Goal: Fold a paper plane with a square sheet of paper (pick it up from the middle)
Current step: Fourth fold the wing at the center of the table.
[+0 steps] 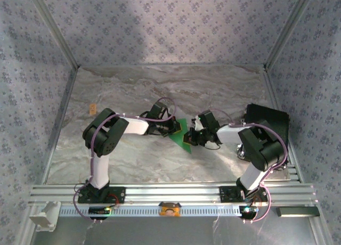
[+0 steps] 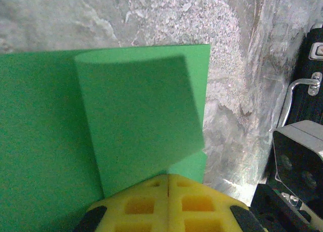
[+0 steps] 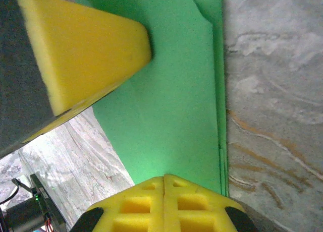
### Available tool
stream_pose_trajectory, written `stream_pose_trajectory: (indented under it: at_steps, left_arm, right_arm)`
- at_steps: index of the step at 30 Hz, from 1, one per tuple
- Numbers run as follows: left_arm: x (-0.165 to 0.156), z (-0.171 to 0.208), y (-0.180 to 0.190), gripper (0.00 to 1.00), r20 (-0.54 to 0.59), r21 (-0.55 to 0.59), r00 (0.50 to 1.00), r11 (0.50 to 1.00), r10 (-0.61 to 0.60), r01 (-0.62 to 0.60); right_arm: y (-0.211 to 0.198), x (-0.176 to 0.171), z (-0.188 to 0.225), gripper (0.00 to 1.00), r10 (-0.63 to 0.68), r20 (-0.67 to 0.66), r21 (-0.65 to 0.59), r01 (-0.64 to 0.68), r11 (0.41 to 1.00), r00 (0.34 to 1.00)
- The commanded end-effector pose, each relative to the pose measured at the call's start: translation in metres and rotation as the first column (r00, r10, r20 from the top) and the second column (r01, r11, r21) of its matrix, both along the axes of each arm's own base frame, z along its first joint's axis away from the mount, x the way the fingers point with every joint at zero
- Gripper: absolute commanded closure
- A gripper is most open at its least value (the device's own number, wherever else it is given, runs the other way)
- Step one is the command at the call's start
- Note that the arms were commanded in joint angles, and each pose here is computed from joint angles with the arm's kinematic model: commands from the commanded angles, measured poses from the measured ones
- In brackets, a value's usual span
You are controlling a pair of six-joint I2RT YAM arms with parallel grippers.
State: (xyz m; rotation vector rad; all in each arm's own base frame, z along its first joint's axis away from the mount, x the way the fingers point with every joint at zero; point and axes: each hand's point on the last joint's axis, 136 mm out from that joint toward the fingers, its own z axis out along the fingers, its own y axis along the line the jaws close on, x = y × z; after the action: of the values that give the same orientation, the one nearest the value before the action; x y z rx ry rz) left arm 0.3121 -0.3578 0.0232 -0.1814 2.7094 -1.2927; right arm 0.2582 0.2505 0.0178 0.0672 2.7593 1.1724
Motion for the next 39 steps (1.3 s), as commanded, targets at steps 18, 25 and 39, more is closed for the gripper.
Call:
stream_pose_trajectory:
  at_steps: [18,25,39]
  left_arm:
    - [-0.025,0.013,-0.009,1.0,-0.009,0.036,0.996,0.995,-0.088,0.088]
    - [-0.032,0.011,-0.02,1.0,-0.019,0.018,0.993,0.993,-0.114,0.114]
    - [-0.013,-0.036,0.022,1.0,-0.116,0.175,0.993,0.985,0.025,-0.005]
  right_arm:
    - [-0.023,-0.024,-0.038,1.0,-0.045,-0.122,-0.048,0.04,0.998,0.991]
    - [-0.025,-0.025,-0.039,1.0,-0.048,-0.128,-0.047,0.042,0.998,0.991]
    - [-0.033,-0.032,-0.043,1.0,-0.056,-0.139,-0.057,0.048,0.997,0.989]
